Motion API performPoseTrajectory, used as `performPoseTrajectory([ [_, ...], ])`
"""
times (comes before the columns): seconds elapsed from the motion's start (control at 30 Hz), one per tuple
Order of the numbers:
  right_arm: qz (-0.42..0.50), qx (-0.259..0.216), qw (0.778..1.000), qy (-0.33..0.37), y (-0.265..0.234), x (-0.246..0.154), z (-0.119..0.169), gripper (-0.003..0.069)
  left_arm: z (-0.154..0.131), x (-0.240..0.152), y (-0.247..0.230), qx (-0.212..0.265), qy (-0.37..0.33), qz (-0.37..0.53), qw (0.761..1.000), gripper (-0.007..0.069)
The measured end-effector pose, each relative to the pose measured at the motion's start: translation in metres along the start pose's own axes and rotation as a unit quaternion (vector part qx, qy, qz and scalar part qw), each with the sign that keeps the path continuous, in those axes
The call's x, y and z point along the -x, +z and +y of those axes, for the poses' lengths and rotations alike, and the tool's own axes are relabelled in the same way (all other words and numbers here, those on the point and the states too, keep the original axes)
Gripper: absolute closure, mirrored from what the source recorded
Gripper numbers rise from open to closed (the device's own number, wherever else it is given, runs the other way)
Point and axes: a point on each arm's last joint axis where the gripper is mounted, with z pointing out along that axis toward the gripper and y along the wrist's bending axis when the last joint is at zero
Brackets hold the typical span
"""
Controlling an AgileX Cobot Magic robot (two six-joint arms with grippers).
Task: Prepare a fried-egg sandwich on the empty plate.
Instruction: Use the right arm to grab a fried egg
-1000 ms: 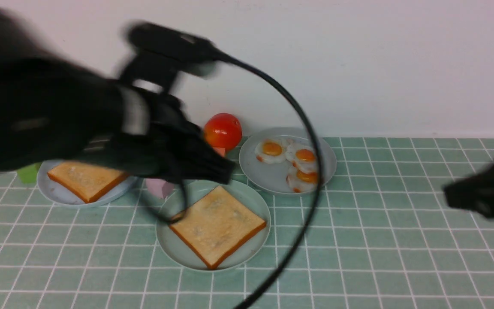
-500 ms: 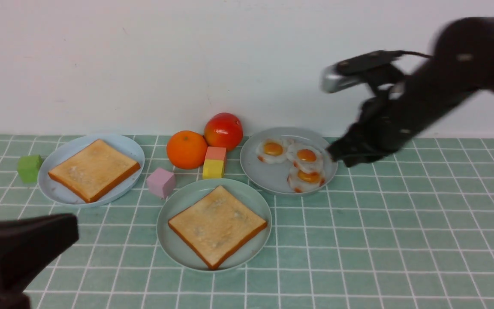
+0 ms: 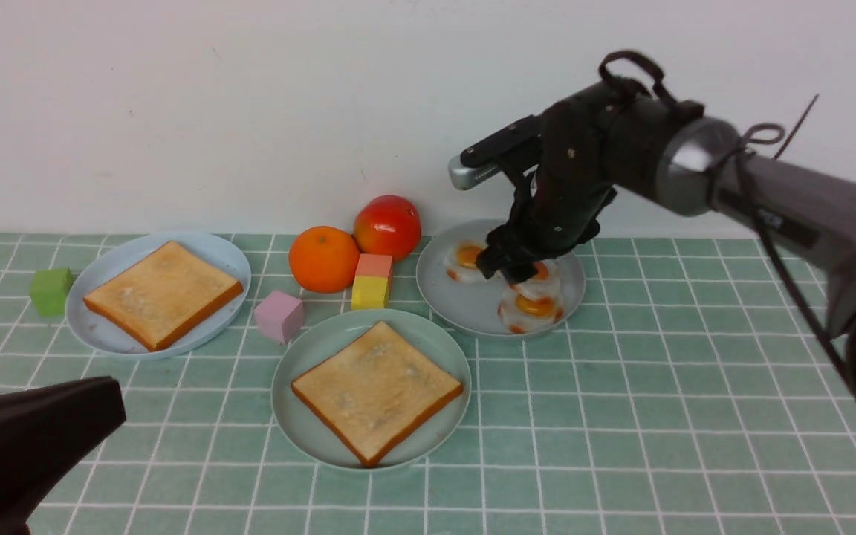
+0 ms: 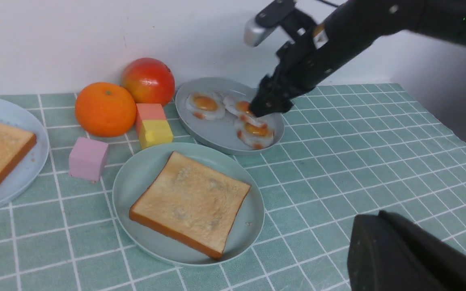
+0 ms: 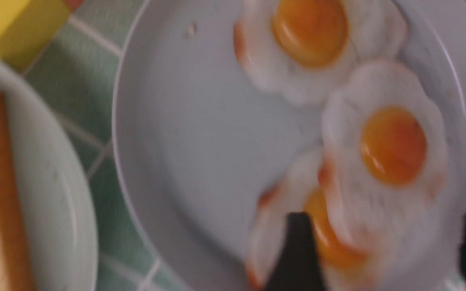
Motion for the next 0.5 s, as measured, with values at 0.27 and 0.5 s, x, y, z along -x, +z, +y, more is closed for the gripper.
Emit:
performPoseTrajectory([
  [0.27,-0.009,-0.028,0.999,-0.031,0.045,-0.008,0.001,0.0008,0.0,0.0,0.0,0.0,0.001,-0.001,1.0,0.0638],
  [0.5,-0.011,-0.044,0.999,-0.022,0.051,-0.009,-0.001,0.0098,0.0,0.0,0.0,-0.001,0.0,-0.001,1.0,0.0638],
])
